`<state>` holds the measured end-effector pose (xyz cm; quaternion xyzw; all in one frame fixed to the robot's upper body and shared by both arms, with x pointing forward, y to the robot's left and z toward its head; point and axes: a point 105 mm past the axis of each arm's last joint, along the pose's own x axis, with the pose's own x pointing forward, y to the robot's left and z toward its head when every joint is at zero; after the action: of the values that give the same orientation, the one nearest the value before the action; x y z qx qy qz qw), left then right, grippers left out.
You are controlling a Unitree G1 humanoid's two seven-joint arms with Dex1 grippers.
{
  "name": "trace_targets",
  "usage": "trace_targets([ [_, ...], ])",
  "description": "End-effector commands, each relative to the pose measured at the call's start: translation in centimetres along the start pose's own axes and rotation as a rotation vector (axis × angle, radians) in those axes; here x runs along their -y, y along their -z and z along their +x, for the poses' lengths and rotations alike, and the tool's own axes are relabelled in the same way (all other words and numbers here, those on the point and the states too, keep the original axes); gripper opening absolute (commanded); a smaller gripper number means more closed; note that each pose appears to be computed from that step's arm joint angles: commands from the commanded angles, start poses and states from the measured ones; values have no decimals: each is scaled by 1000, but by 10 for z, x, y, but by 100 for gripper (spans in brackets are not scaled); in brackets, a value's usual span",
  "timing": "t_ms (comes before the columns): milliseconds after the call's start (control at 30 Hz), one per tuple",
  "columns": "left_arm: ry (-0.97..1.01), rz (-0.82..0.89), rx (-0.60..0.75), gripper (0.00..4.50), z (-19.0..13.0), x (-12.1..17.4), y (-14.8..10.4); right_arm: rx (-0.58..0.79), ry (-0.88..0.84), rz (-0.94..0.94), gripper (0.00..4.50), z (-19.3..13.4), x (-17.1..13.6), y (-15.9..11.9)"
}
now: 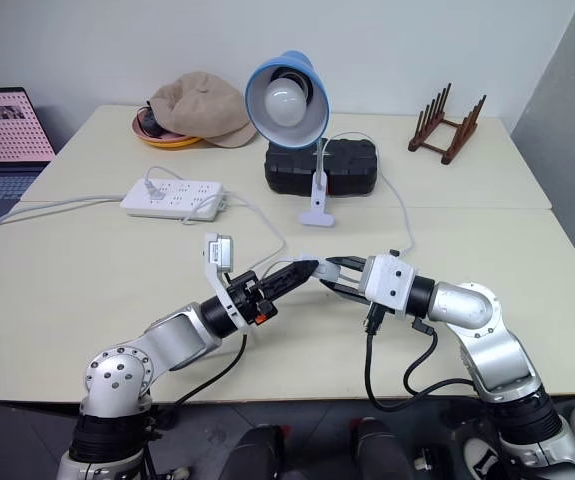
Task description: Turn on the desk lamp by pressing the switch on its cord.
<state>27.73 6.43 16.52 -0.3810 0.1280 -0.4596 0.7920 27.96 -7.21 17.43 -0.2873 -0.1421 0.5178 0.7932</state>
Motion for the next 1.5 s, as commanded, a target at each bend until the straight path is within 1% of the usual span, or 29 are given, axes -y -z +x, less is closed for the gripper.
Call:
trace_targets([
  [33, 34, 24, 4, 79, 1, 11, -3, 37, 7, -46, 104, -1, 3, -12],
  [100, 33, 26, -1, 46, 1, 11, -2, 39, 4, -50, 104, -1, 3, -13],
  [367, 36, 44, -17, 44, 2, 13, 2, 38, -2, -56, 104, -1, 2, -14],
  [433, 40, 41, -9, 115, 2, 15, 1, 36, -5, -55, 104, -1, 2, -13],
  [467, 33, 40, -10, 118, 2, 14, 1, 34, -7, -54, 104, -2, 1, -12],
  [533, 29, 39, -14, 163, 2, 13, 1, 30, -9, -52, 104, -2, 1, -11],
  [1000, 54, 26, -29, 163, 3, 18, 5, 27, -14, -52, 104, -3, -1, -12],
  [1100, 51, 23, -18, 116, 3, 16, 2, 25, -15, -51, 104, -3, -1, -11],
  [1167, 55, 16, -14, 67, 2, 17, 2, 25, -16, -51, 104, -3, -1, -11],
  [1200, 57, 14, -13, 55, 1, 17, 1, 24, -16, -50, 104, -3, -1, -11],
  [1233, 58, 14, -13, 49, 1, 18, 1, 24, -16, -49, 104, -3, -1, -11],
  [1500, 48, 21, -15, 49, 0, 17, 2, 24, -17, -50, 104, -2, -1, -10],
])
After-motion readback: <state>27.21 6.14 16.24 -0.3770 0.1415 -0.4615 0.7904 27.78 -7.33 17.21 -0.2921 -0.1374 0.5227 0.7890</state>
